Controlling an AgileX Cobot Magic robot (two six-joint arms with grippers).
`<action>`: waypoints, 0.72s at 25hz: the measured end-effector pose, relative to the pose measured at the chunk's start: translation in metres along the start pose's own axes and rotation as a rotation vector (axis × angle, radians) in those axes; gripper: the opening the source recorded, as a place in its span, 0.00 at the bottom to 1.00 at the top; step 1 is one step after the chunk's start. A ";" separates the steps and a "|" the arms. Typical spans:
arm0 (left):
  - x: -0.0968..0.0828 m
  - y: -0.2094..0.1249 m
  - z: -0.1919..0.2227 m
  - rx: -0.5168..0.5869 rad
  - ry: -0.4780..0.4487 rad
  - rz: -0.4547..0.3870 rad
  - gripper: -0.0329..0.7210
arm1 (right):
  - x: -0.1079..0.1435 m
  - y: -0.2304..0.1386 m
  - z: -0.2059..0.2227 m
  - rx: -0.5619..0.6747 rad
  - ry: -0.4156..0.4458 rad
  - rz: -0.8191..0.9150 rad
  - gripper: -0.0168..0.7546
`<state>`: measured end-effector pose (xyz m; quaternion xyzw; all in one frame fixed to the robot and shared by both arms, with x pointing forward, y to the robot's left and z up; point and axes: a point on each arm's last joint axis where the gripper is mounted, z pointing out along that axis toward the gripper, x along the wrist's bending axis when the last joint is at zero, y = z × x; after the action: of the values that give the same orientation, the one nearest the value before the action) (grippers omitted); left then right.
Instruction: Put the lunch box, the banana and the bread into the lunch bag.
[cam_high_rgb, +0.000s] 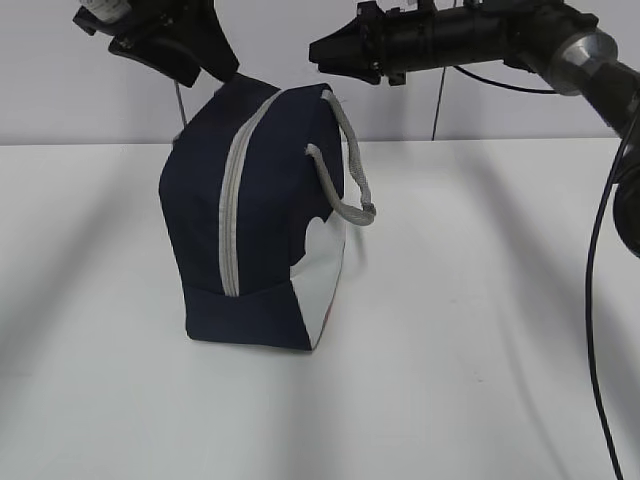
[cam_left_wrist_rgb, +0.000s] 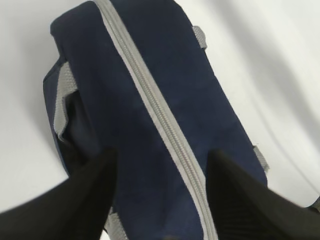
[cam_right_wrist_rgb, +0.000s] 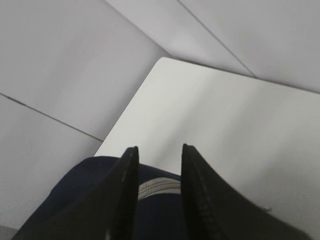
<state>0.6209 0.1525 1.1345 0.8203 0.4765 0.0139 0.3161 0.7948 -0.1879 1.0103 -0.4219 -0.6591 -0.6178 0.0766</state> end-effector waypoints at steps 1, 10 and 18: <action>0.001 0.000 0.000 0.005 0.009 0.004 0.58 | 0.000 -0.001 -0.001 0.013 0.010 0.005 0.30; 0.008 -0.005 -0.001 0.057 0.084 -0.019 0.58 | 0.027 0.025 -0.048 0.030 0.011 0.018 0.30; 0.008 -0.010 0.001 0.072 0.084 -0.068 0.57 | 0.059 0.018 -0.083 0.004 -0.104 0.093 0.30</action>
<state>0.6181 0.1615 1.1261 0.8132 0.5170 0.0206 0.2664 0.7345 -0.2354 1.0791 -0.4834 -0.6431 -0.5895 0.0714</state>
